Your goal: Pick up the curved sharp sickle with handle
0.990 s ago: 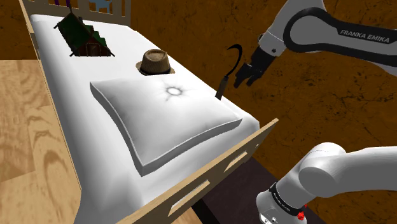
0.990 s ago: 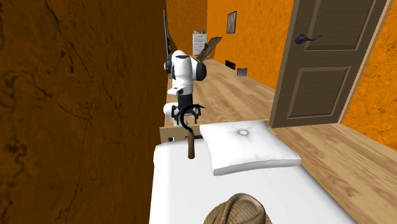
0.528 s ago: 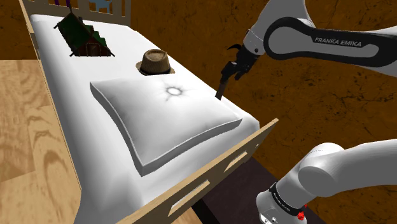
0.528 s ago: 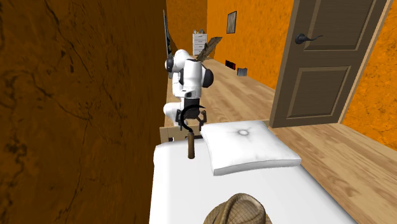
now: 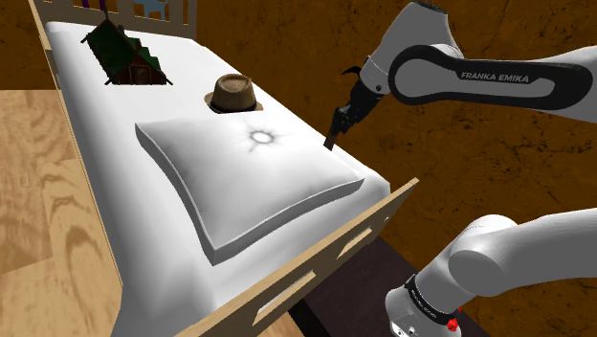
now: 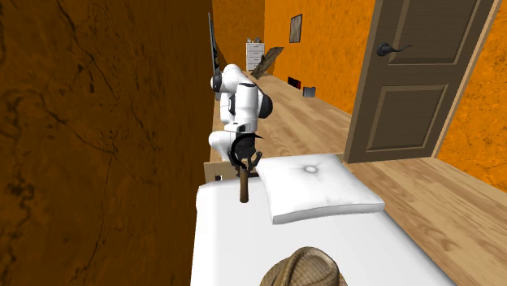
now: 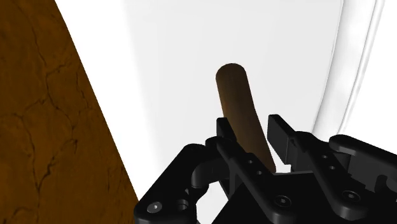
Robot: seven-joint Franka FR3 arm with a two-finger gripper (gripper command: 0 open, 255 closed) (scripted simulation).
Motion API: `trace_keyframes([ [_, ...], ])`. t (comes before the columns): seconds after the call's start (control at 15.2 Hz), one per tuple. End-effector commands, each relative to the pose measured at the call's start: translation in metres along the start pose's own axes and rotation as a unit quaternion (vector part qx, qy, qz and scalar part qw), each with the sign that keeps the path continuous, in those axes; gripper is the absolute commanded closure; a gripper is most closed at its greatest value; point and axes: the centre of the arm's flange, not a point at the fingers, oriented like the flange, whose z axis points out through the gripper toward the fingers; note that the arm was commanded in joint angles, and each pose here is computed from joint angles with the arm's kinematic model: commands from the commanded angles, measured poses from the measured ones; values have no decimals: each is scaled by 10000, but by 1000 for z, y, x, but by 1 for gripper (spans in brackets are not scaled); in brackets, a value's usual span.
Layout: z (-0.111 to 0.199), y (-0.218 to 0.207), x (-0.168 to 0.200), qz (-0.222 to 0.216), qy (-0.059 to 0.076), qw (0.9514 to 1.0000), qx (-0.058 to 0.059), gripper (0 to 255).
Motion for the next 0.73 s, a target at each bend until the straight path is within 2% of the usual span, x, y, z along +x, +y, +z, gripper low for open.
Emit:
trace_keyframes([
  [0.0, 1, 0, 0, 0, 0, 10000, 0, 255],
  [0.46, 1, 0, 0, 0, -1, 10000, 1, 255],
  [0.66, -15, 2, 4, 0, -1, 10000, 1, 255],
])
